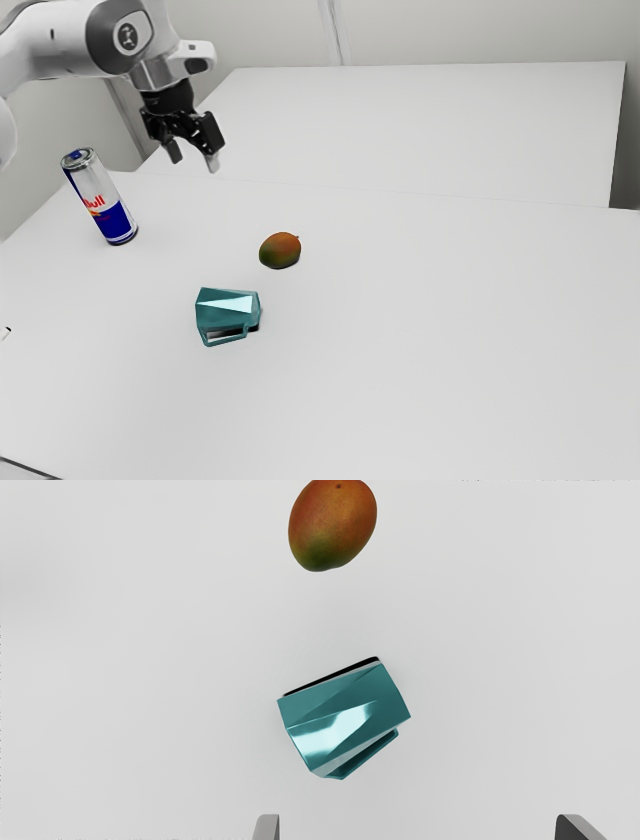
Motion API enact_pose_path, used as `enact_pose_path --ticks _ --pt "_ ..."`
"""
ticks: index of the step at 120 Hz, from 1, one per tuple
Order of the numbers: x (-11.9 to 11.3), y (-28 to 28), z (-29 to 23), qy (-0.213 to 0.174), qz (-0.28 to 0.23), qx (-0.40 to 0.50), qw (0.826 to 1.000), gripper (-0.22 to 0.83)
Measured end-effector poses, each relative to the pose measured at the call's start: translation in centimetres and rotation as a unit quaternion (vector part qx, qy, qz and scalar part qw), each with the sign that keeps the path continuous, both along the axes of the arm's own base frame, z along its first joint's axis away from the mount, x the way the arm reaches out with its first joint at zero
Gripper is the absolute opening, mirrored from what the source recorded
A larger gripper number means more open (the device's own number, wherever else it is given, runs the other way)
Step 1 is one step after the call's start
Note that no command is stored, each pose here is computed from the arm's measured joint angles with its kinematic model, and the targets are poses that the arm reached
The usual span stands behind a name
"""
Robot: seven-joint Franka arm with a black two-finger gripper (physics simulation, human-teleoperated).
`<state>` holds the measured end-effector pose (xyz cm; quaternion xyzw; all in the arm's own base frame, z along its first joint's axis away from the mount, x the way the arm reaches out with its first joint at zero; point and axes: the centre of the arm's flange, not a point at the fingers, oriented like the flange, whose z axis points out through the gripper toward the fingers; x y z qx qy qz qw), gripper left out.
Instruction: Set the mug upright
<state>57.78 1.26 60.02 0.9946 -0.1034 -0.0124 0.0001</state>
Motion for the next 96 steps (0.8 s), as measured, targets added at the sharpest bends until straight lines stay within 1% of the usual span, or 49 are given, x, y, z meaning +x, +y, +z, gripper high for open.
enact_pose_path --ticks 11,22,31,47,63,82,92,96 --pt "-0.1 0.8 0.0 0.0 0.011 -0.001 1.0 0.62" --pt "-0.3 1.8 -0.5 0.008 0.027 -0.01 1.0 0.62" --pt "-1.2 3.2 -1.9 0.023 0.05 -0.031 0.998 0.62" --pt "-2.9 6.4 -4.2 0.038 0.094 -0.069 0.992 0.62" --pt "-3.8 9.4 -5.7 0.042 0.138 -0.117 0.983 0.62" --pt "-3.8 13.0 -8.9 0.052 0.182 -0.179 0.965 0.62" --pt "-3.3 13.9 -11.0 0.062 0.192 -0.206 0.958 0.62" --pt "-3.5 13.6 -12.3 0.072 0.192 -0.219 0.954 0.62"
